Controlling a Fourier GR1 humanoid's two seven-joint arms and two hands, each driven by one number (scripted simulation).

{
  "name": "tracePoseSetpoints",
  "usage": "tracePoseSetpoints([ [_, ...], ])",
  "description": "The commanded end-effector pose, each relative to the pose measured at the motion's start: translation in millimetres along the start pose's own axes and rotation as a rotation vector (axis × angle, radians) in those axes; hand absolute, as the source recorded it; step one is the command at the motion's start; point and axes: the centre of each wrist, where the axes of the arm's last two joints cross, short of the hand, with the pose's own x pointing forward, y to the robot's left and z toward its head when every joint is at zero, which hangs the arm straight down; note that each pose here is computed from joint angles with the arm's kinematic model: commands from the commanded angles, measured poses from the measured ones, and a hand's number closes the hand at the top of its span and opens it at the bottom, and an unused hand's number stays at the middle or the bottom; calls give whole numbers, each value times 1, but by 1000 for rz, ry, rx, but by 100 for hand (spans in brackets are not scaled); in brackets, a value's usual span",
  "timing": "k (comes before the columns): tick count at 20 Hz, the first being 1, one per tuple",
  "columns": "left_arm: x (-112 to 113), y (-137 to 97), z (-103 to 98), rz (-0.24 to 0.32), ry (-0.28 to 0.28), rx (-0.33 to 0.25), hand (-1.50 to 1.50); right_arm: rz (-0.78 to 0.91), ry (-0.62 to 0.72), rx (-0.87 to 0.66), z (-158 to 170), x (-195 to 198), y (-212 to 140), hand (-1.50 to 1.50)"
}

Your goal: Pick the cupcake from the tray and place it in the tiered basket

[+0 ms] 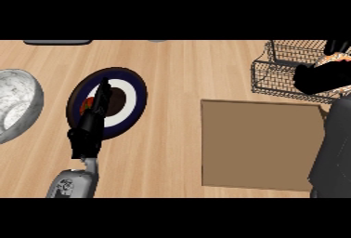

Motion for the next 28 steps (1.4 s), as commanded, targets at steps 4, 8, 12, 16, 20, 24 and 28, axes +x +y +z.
tracePoseSetpoints([
  [4, -5, -1, 1, -7, -19, 13, 0, -144, 30, 20, -39, -10, -19, 150],
  [8, -15, 7, -7, -1, 12, -6, 0, -171, 41, -20, -64, -17, -15, 150],
  [12, 13, 5, -3, 9, -3, -16, 0, -70, 79, -35, -94, -21, -17, 150],
  [16, 6, 7, 2, 11, -16, -16, 0, -37, 93, -51, -121, -35, -12, 150],
  [20, -3, 3, 8, 13, 1, -24, 0, -10, 94, -57, -144, -51, 11, 150],
  [24, 4, -3, 12, 13, -9, -28, 0, -3, 110, -24, -153, -71, 23, 150],
  [28, -7, 1, 9, -13, 0, -17, 0, -279, 232, 15, -156, -80, 43, -150],
])
